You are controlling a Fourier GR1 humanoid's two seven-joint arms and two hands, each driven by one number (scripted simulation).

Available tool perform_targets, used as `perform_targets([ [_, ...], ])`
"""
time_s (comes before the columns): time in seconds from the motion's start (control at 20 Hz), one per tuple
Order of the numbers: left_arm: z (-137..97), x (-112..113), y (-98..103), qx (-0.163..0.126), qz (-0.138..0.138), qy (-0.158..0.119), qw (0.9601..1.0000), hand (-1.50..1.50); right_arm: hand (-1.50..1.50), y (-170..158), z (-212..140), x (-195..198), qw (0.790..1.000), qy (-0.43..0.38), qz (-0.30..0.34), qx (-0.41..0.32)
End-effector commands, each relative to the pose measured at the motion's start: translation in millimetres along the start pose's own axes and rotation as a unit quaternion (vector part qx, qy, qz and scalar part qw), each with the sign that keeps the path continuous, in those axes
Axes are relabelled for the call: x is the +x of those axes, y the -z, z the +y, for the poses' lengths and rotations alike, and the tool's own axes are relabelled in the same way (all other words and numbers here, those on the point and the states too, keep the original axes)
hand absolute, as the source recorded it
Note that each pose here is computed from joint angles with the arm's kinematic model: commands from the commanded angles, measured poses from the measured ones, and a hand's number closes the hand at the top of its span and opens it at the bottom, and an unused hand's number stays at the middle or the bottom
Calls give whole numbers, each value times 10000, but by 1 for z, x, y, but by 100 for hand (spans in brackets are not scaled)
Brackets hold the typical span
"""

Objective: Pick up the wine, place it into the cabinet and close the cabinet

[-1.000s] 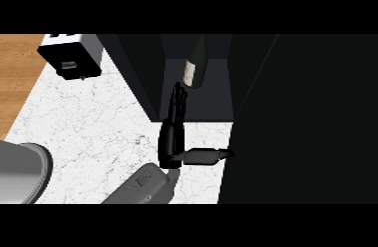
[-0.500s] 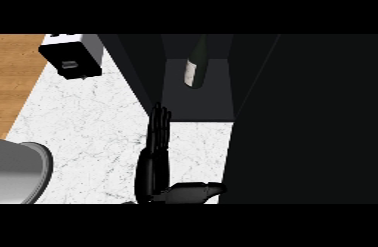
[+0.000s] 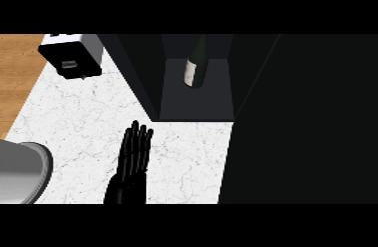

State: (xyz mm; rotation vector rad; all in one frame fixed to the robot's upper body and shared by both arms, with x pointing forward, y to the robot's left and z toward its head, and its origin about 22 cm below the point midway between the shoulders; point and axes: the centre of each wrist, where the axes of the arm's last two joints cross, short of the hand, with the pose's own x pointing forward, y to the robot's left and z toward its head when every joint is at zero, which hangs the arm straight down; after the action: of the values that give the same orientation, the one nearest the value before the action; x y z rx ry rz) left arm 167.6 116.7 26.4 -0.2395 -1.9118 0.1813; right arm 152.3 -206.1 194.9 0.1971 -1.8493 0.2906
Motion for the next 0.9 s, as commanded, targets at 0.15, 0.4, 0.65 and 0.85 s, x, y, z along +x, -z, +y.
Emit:
perform_targets([
  [0.15,34,26,-21,-394,162,-6,9991,-150,150,-24,2,14,9978,119,39,652],
  [0.4,80,35,-17,-508,65,-32,9987,-150,150,-22,9,13,9961,54,41,875],
  [0.65,88,54,-14,-333,-102,9,9994,-150,150,-41,23,15,9858,848,515,1355],
  [0.85,111,56,-12,-178,-253,102,9995,-150,150,-33,28,8,9829,906,655,1465],
])
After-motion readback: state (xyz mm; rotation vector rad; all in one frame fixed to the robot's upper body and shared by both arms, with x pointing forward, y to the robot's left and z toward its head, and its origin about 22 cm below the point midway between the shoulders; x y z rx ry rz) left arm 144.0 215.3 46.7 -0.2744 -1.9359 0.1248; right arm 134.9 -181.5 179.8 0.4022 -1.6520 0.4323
